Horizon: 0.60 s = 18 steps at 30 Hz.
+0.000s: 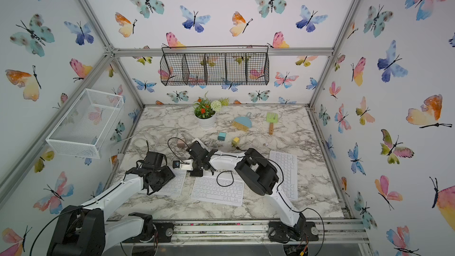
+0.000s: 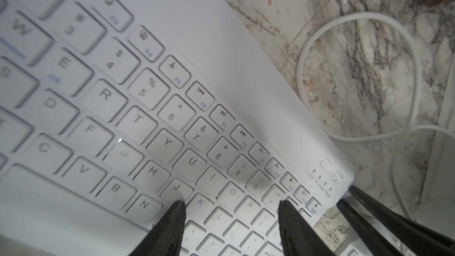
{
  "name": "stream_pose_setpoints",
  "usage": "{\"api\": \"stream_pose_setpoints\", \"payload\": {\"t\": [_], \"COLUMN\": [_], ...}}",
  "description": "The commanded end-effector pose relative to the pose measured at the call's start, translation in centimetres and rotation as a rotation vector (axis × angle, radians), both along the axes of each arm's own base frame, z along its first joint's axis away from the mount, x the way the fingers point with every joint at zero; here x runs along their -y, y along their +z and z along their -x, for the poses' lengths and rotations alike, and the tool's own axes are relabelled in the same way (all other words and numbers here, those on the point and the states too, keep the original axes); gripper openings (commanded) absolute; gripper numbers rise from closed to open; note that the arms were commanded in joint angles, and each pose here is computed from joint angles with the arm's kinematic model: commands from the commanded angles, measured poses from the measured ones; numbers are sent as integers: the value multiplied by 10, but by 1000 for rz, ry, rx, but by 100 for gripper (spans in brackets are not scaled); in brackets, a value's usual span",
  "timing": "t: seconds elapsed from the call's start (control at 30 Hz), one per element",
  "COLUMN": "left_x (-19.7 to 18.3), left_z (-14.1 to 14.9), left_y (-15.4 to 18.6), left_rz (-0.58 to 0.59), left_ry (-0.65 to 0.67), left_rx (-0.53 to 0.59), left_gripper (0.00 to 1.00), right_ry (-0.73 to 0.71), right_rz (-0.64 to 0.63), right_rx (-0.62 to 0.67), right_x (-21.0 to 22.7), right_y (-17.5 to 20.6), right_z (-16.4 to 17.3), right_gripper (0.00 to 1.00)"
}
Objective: Unplug the wireless keyboard
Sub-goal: Remove the power cord from the keyboard.
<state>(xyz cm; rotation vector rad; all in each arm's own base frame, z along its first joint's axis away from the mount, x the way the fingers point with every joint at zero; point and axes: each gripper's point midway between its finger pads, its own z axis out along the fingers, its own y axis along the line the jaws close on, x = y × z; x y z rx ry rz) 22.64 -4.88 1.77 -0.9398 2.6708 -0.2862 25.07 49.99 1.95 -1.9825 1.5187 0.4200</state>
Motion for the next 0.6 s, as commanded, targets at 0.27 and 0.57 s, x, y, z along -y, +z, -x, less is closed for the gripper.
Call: {"api": "stream_pose_setpoints", "payload": {"t": [0.27,0.57], "left_x": [2,3], "left_z": [45,36], "left_y": [-39,-32], "left_rz": [31,48], "left_ry": [-19,-4], "left_rx": [-179,-161], "left_gripper": [63,62], "right_ry": [-60,-183], "right_rz": [61,31], "right_rx": [-331,-460], "right_x": [18,7], "right_y": [-21,-11], "right_z": [21,17], "right_gripper": [14,16]}}
